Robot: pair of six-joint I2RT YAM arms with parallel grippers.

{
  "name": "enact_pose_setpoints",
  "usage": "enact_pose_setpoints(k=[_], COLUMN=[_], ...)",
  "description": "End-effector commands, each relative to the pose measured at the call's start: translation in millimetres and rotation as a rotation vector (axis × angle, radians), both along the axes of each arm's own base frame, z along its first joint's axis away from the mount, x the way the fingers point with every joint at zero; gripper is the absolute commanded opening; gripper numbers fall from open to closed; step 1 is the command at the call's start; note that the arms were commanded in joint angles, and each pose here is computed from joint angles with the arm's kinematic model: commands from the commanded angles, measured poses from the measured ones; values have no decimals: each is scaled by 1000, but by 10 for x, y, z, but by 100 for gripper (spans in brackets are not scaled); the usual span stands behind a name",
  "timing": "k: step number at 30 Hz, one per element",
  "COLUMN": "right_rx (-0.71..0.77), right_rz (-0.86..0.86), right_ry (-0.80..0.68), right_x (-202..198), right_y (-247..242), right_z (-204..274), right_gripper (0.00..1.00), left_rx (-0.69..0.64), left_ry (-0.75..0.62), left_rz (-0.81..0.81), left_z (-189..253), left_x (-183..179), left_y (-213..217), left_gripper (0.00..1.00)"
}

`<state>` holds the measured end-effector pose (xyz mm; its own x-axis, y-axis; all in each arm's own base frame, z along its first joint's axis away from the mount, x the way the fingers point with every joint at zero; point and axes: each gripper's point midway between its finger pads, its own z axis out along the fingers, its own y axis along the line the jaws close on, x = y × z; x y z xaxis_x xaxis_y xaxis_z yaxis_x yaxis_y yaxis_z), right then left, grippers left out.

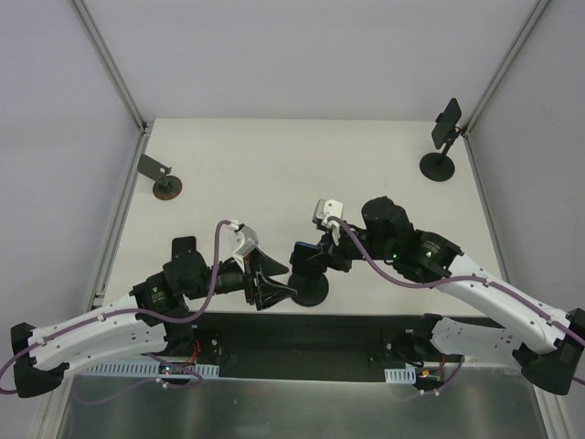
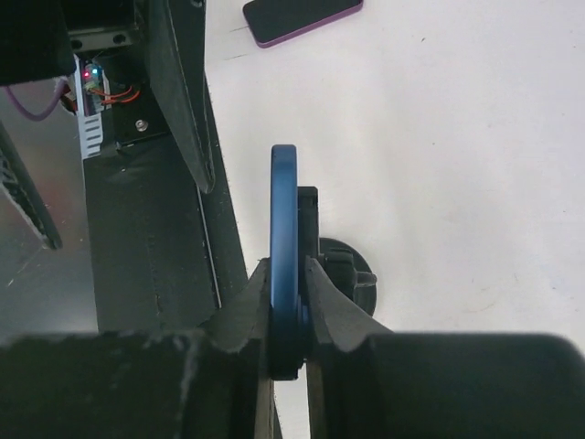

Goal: Place the phone on the phone stand

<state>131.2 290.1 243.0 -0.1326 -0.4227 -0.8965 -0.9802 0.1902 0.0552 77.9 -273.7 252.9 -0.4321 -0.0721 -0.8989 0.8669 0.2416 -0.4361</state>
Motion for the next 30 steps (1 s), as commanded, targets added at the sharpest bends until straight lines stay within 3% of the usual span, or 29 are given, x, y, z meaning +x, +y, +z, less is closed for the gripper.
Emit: enact_pose_setpoints(k=[1,3,5,8,11,16,17,23,30], right_rx=[28,47,29,21,53,154,162,312,183], right_rz=[-244,-491,-852,-1209,-1374,-1449,-1522,-1508,-1461], right_ry=[-92,-144,-228,-233,-202,-226,-228,-146,-148], right_x=[402,743,1191,1489,1675,2051,2111,2549,2866], right_y=[-139,-400,-960,-1707,-2232,-2782,-3074,-3585,-3708], right_z=[155,298,531,678,759,909,923,1025,933], right_gripper=[1,1,1,1,1,1,0,1,0], left_rx=[-34,-18,-6,-9,-15,19,33,68,68], left_ry=[-45,-67,-79,-107,-105,-139,-137,-105,-74], left_rz=[-25,21,52,53,33,26,13,-63,-124], left_z=[225,216,287,421,471,496,474,413,490], left_x=[-18,74,127,142,115,152,153,100,197], left_y=[-38,-23,3,1,-25,-74,-113,-283,-317], left_gripper=[63,64,65,65,65,67,67,66,65])
